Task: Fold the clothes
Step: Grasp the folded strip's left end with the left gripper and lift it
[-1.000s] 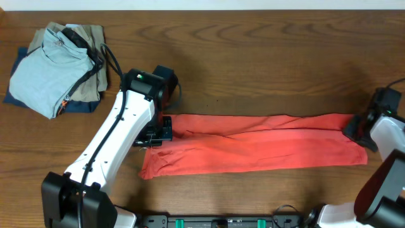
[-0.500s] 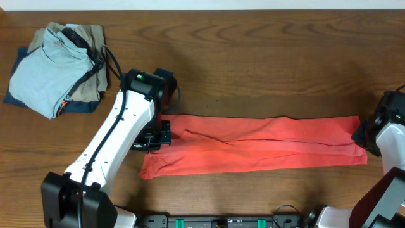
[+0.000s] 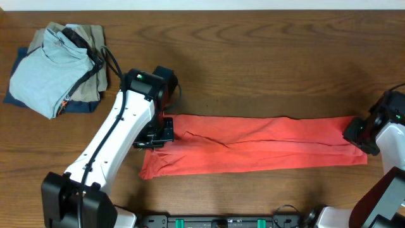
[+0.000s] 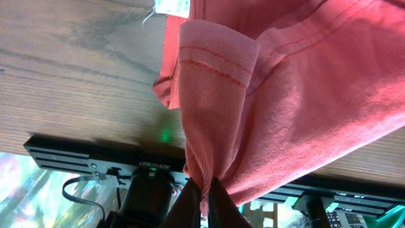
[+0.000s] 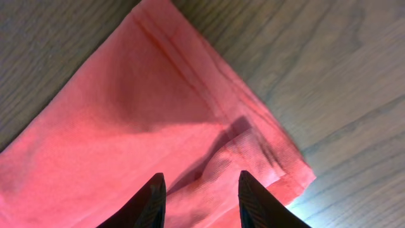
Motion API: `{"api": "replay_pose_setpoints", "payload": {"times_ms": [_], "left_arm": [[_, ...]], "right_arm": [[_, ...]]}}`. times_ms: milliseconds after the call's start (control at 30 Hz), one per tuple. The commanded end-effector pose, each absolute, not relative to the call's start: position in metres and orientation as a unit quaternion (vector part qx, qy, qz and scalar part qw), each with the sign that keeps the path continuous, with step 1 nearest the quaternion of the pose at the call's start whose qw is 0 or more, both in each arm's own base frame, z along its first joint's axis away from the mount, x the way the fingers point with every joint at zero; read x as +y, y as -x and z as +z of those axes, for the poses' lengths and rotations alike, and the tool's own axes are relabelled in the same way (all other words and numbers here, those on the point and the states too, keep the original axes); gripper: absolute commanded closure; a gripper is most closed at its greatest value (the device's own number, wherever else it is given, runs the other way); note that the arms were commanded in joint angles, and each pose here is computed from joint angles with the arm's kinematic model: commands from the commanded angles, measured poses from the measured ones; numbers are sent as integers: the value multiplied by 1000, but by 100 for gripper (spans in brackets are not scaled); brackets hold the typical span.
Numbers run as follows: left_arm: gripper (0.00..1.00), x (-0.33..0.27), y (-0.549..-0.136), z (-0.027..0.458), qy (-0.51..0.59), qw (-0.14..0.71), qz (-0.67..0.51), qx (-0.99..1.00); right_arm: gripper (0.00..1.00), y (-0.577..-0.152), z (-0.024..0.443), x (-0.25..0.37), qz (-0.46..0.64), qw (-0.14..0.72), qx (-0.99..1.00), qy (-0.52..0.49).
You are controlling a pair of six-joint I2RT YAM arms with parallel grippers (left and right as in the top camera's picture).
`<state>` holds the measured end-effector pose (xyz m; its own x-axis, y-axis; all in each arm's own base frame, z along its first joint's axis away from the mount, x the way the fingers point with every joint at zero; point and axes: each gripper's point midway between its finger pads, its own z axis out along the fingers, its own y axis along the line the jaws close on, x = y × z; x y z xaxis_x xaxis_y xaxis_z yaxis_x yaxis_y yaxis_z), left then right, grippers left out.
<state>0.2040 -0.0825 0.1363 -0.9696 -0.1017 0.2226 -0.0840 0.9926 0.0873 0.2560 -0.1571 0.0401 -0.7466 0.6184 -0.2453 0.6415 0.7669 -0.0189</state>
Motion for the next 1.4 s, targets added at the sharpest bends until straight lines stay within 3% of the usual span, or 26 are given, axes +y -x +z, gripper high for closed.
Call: {"api": "replay_pose_setpoints", "payload": {"times_ms": [0, 333, 600, 900, 1367], "left_arm": [[94, -86, -197, 135, -49, 120, -27, -991], [94, -107, -169, 105, -24, 167, 0, -986], [94, -113, -142, 110, 1, 210, -12, -978], [94, -115, -152, 105, 5, 180, -25, -983], [94, -141, -121, 110, 46, 215, -14, -976]], "right_arm": [[64, -252, 37, -156, -49, 111, 933, -339], [63, -254, 37, -157, -51, 117, 932, -339], [63, -255, 37, -157, -51, 117, 932, -339], [62, -253, 36, -157, -52, 116, 932, -339], [62, -253, 34, -158, -55, 117, 932, -339]]}}
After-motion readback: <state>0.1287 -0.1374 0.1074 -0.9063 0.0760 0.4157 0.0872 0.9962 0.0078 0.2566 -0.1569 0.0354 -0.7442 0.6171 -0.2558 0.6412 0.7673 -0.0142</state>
